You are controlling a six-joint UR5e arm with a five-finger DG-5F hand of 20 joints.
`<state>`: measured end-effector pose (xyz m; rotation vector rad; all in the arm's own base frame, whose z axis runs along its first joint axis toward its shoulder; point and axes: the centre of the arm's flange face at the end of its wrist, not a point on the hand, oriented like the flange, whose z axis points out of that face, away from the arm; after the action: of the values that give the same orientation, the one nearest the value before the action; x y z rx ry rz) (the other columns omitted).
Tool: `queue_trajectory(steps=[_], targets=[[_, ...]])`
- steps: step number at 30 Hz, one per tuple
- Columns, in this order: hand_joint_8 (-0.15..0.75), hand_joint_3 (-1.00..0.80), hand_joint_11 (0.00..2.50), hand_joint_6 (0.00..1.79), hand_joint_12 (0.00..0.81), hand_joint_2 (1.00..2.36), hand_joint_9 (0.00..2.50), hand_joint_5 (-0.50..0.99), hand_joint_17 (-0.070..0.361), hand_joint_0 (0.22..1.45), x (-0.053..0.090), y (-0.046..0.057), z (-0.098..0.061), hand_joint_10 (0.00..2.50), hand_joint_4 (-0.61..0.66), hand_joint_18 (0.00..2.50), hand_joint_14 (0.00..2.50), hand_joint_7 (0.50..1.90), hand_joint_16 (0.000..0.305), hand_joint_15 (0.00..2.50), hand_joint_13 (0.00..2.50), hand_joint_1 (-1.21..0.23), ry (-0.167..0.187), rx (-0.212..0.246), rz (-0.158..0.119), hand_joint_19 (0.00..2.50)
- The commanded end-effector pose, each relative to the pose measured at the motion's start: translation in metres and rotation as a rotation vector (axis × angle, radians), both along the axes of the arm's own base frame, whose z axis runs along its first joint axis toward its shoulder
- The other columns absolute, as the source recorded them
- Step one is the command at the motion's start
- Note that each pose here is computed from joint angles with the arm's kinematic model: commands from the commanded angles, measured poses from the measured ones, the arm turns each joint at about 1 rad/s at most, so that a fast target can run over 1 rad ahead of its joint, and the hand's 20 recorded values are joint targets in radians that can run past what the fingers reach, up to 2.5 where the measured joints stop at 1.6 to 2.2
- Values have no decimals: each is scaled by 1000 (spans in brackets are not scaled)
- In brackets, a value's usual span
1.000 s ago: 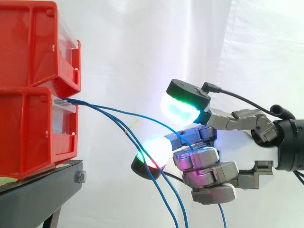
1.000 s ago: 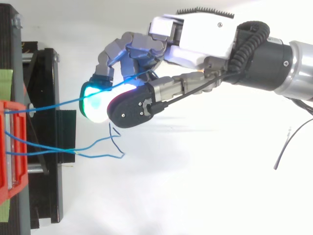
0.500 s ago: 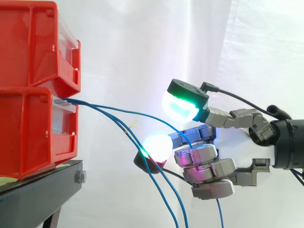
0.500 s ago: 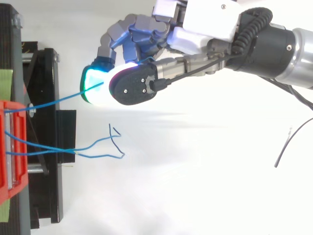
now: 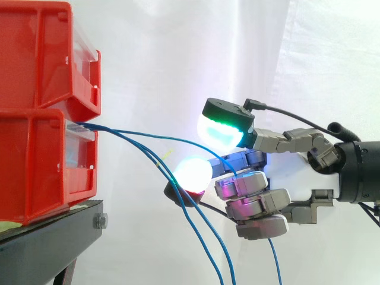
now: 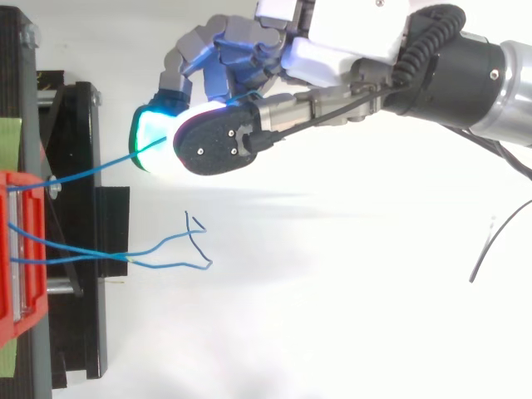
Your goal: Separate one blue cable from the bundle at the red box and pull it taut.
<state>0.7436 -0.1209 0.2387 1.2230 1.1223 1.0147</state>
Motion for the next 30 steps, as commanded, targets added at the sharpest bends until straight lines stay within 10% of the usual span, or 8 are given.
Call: queue_trajectory(steps=[1,15,30], targets=[[277,-346,1034,941,328,1009,283,-232,90,628,0,0,3,2500,164,1039,2500,716,40,1191,658,-596,12,-1,2,1771],[277,-217,1027,958,327,1012,305,-215,96,655,2,1,13,2500,131,1045,2500,732,43,1157,687,-665,30,-9,20,1669],[262,-491,1029,938,318,1000,398,-192,91,609,4,2,16,2500,124,1060,2500,785,40,1154,715,-456,43,-14,22,1771]])
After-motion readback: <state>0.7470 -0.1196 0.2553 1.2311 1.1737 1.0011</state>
